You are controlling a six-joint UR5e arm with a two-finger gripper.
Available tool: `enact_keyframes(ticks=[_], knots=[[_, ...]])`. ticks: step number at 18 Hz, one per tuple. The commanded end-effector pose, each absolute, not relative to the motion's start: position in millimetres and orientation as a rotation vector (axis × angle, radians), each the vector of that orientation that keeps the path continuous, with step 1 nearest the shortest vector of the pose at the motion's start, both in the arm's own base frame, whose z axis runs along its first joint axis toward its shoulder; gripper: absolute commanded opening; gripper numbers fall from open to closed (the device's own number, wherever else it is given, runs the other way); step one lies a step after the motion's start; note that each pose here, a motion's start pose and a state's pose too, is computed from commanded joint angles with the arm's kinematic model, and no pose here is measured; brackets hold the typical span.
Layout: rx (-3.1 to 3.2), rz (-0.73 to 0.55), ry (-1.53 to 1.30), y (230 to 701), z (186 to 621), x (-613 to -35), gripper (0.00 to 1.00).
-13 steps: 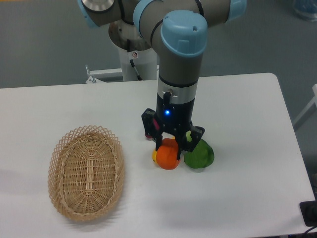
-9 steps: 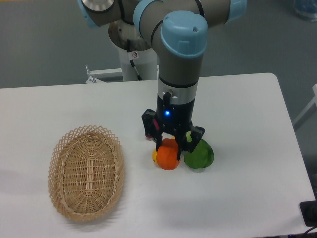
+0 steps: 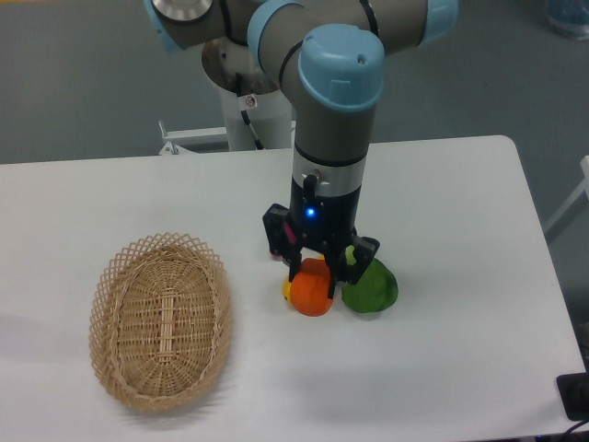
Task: Place the orange in the basket
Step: 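Lift the grasped orange off the table with the gripper, then carry the orange over the wicker basket and lower it inside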
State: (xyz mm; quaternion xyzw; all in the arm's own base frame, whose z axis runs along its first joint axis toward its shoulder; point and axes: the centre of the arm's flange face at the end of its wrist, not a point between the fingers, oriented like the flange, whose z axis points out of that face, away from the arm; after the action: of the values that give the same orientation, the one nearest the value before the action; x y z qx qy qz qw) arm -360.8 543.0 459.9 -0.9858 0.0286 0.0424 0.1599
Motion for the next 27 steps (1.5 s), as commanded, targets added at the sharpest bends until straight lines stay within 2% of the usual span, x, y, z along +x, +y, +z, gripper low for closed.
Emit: enact_keyframes(ticks=[4, 8, 13, 16, 23, 27], knots=[[-2.822, 0.079, -0.028, 565, 444, -347, 0.46], [-2.848, 0.131, -0.142, 600, 422, -300, 0.46], [-2.919, 0.044, -0.116, 644, 366, -229, 0.46], [-2.987, 0.048, -0.055, 664, 328, -188, 0.46], [-3.062, 0.034, 0.008, 669, 267, -153, 0.46], [-3.048, 0.054, 0.005, 668, 262, -152, 0.46]])
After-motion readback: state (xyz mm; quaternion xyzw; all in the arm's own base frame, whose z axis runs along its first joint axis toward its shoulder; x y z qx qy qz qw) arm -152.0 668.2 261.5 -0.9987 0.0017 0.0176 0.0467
